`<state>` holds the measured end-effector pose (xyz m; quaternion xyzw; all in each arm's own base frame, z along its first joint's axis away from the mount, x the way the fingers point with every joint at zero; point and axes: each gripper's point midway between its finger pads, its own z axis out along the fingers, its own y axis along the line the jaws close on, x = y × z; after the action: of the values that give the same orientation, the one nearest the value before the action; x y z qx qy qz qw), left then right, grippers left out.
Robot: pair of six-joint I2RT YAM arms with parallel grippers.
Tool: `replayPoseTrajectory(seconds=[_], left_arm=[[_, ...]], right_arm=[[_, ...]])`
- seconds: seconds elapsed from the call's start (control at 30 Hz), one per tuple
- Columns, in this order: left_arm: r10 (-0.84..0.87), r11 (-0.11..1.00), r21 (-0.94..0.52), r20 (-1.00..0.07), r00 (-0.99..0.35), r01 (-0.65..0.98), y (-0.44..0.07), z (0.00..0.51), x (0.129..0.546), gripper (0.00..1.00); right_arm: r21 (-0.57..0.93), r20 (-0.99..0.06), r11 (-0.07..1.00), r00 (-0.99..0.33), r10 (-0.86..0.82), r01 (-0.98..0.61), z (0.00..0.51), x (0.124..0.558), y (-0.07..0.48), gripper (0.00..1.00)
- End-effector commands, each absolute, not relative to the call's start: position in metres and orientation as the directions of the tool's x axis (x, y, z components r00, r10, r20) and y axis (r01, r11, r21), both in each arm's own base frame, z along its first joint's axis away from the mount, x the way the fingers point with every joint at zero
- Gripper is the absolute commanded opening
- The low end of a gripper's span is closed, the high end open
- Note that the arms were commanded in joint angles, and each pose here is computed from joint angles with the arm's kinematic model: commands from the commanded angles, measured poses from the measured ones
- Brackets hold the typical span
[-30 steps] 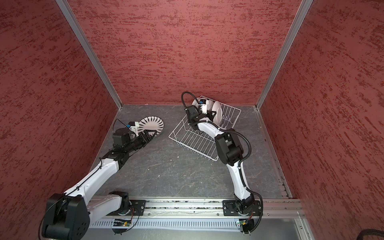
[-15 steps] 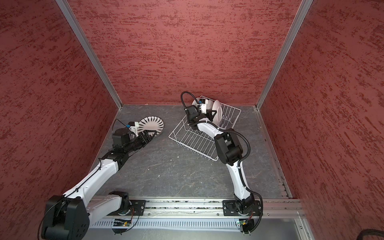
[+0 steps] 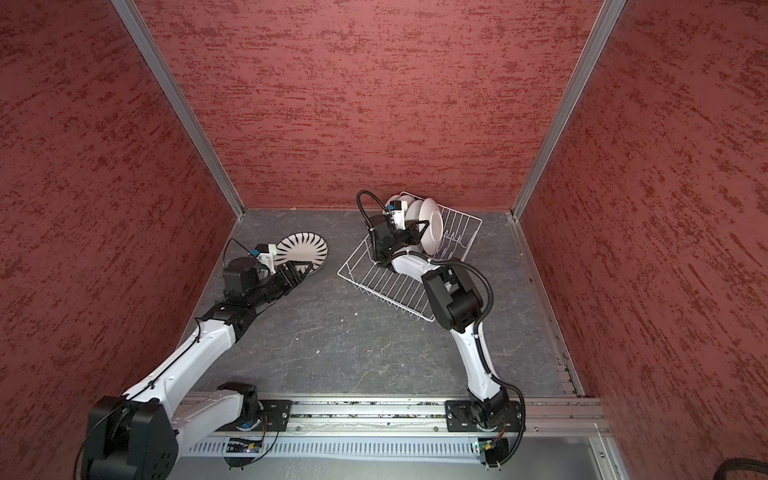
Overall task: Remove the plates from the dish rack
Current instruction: 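Close the right gripper on the green-rimmed plate and lift it from the rack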
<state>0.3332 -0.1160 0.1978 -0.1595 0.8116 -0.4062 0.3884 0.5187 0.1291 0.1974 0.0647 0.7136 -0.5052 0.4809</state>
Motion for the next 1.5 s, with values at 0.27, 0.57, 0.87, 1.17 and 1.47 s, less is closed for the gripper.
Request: replayPoseTrajectory(seconds=[0.27,0.57,0.87,1.17,1.47], left_arm=[[-0.568,0.631,-0.770,-0.540,-0.621,0.092,-0.113,0.213,0.334,0.68],[-0.571,0.629,-0.772,-0.541,-0.617,0.094,-0.112,0.216,0.333,0.68],[-0.573,0.625,-0.774,-0.542,-0.615,0.100,-0.113,0.219,0.333,0.67],[-0.568,0.624,-0.774,-0.546,-0.616,0.111,-0.115,0.224,0.334,0.67],[-0.565,0.610,-0.781,-0.549,-0.616,0.137,-0.119,0.233,0.335,0.67]], right_arm=[[-0.573,-0.818,0.467,-0.433,-0.379,0.673,0.260,0.504,0.134,0.00],[-0.563,-0.824,0.484,-0.410,-0.391,0.670,0.291,0.500,0.137,0.00],[-0.555,-0.829,0.500,-0.389,-0.402,0.665,0.330,0.491,0.139,0.00],[-0.491,-0.865,0.592,-0.281,-0.415,0.640,0.394,0.474,0.163,0.00],[-0.277,-0.955,0.897,-0.199,-0.218,0.346,0.414,0.464,0.186,0.00]])
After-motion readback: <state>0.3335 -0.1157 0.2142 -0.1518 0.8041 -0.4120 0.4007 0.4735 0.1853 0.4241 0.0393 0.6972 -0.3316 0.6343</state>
